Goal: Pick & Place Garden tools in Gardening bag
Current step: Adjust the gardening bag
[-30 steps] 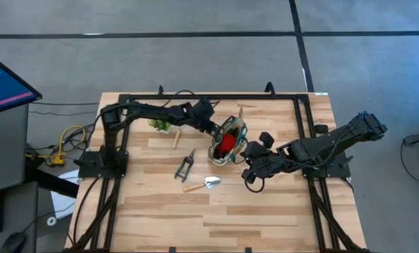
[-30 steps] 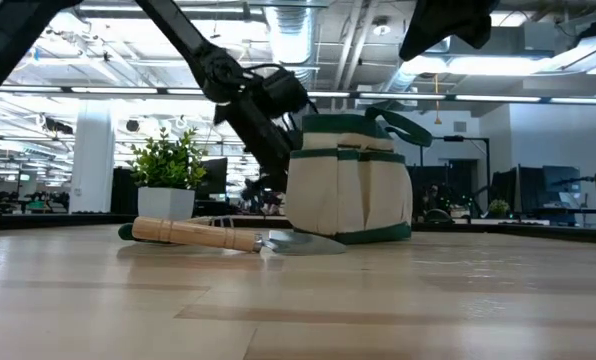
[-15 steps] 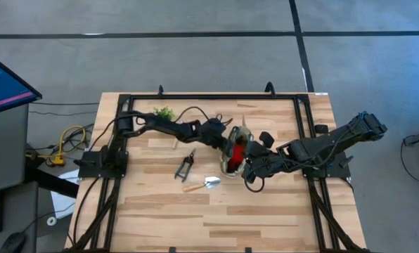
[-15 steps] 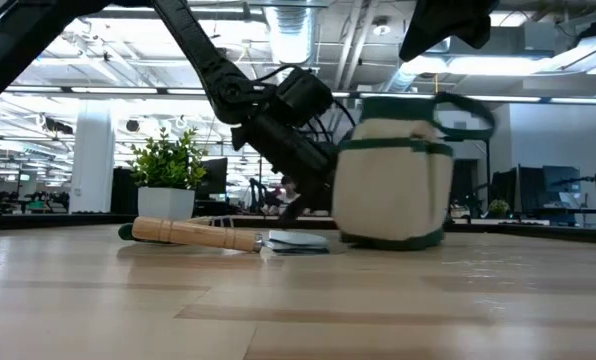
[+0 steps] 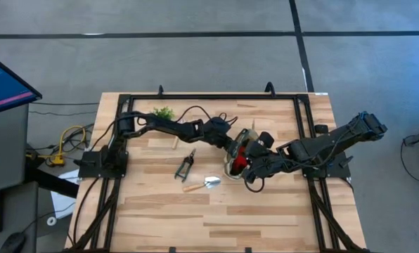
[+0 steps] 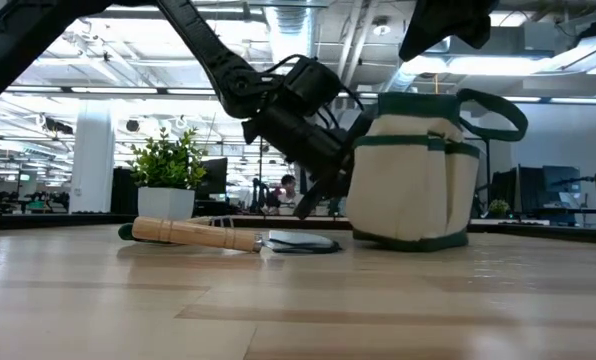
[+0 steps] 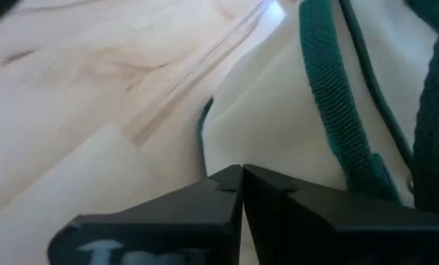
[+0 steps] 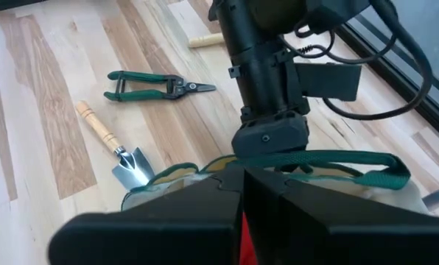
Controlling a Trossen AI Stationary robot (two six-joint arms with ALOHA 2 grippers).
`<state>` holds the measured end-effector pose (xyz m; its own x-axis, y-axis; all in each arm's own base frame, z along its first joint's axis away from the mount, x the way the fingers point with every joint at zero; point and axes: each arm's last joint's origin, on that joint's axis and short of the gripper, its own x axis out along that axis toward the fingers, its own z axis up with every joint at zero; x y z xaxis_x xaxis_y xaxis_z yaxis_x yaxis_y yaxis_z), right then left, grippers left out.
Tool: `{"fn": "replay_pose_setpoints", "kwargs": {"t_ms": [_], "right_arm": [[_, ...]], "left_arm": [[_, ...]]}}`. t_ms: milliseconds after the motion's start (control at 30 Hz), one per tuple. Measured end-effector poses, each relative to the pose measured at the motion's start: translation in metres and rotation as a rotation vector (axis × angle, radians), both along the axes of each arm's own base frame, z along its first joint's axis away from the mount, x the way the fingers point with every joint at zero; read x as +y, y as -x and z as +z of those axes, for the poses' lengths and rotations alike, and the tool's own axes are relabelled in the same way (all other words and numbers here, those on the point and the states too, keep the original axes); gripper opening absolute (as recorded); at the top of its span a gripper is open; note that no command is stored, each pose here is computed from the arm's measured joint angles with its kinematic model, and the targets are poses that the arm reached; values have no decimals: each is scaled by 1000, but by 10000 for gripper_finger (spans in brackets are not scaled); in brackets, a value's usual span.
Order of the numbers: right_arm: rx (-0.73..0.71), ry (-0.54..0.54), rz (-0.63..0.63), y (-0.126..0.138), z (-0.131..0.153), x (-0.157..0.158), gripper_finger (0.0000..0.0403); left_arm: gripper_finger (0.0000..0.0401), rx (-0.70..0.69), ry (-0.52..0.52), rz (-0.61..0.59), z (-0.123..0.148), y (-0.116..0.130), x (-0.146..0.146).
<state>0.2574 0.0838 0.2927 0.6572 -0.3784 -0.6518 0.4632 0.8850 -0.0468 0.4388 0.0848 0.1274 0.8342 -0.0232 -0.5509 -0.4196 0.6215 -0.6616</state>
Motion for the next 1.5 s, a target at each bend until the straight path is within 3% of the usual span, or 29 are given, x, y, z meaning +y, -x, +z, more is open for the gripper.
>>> {"fn": "replay_pose_setpoints", "kwargs": {"t_ms": [300,400,567,900,1167,1333,1500], "right_arm": [[-2,-2,-1,0,0,0,0],[-3,-2,-1,0,0,0,0],[-4,-3,-5,0,0,-1,0],[-18,-9,-10,-2,1,-2,0],[-11,-17,-3,-2,2,-1,0],[-10,-96,41,11,17,-4,0],[-79,-182,50,33,38,-11,0]], "left_arm": [[1,42,-31,21,4,13,34],[1,26,-61,8,22,19,41],[1,-12,-209,4,73,34,40],[1,53,-476,-47,169,91,-1],[1,101,-594,-64,211,137,-36],[1,92,-635,-59,215,168,-48],[1,94,-566,-25,190,209,-55]]}}
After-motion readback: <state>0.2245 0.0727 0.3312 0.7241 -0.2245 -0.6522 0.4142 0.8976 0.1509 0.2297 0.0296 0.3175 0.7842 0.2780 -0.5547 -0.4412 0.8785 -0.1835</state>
